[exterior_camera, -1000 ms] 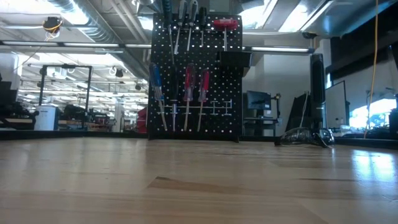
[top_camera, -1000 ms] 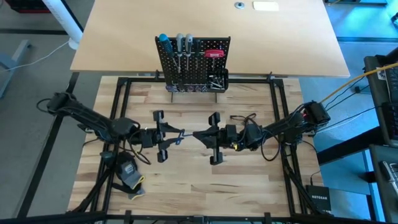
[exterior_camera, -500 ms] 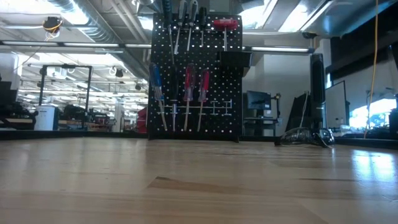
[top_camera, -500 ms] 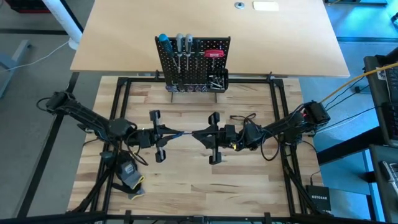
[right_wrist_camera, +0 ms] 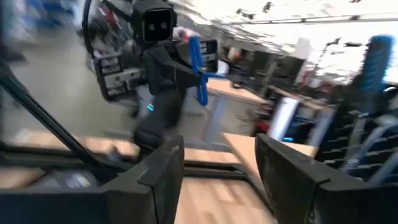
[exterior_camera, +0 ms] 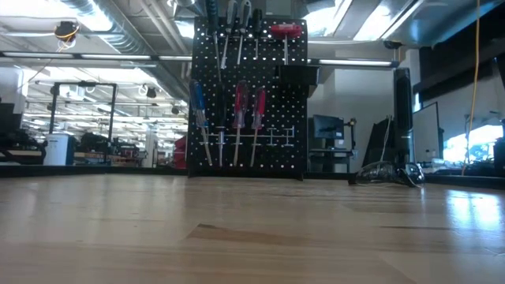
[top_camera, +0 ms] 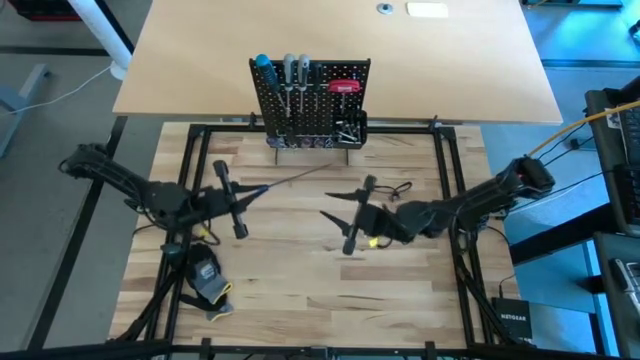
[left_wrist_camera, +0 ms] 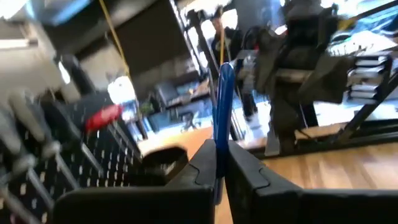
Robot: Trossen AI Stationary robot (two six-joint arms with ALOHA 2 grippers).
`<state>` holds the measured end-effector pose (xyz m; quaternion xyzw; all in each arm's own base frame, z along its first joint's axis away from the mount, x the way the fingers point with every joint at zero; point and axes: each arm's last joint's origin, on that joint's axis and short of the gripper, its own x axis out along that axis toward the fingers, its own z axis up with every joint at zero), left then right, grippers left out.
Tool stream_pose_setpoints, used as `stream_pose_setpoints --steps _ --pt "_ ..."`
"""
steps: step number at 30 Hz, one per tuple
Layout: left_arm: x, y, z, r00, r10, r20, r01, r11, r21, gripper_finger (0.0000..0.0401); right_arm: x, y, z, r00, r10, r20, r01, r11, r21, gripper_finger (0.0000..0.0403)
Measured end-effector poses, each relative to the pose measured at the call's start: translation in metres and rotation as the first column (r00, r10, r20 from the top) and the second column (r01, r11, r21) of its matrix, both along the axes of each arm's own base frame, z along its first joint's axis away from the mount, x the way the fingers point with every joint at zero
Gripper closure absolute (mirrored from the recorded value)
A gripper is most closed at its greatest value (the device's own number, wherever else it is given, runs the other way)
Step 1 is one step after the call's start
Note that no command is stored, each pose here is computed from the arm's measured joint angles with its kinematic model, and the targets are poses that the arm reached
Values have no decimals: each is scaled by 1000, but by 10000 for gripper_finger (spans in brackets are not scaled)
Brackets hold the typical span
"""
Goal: Hang tools onto peg board
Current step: Hang the blue pick tool on the peg board
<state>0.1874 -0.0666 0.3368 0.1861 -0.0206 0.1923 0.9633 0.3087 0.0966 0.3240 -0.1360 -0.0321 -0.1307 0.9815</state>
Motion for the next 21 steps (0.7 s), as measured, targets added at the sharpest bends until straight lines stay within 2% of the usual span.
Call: stream_pose_setpoints --steps 5,9,16,21 --pt "0 12 -2 996 48 -70 -54 994 -95 398 -7 21 10 994 -89 -65 77 983 -168 206" --pt "10 16 1 982 75 -175 -105 980 -169 397 -3 27 7 977 -171 -126 136 959 -249 211" --pt "39 14 2 928 -26 -373 -101 943 -317 398 12 20 -13 948 -245 -204 174 933 -314 213" --pt "58 9 0 892 -31 -450 -142 928 -344 395 27 12 -31 932 -263 -248 170 924 -343 213"
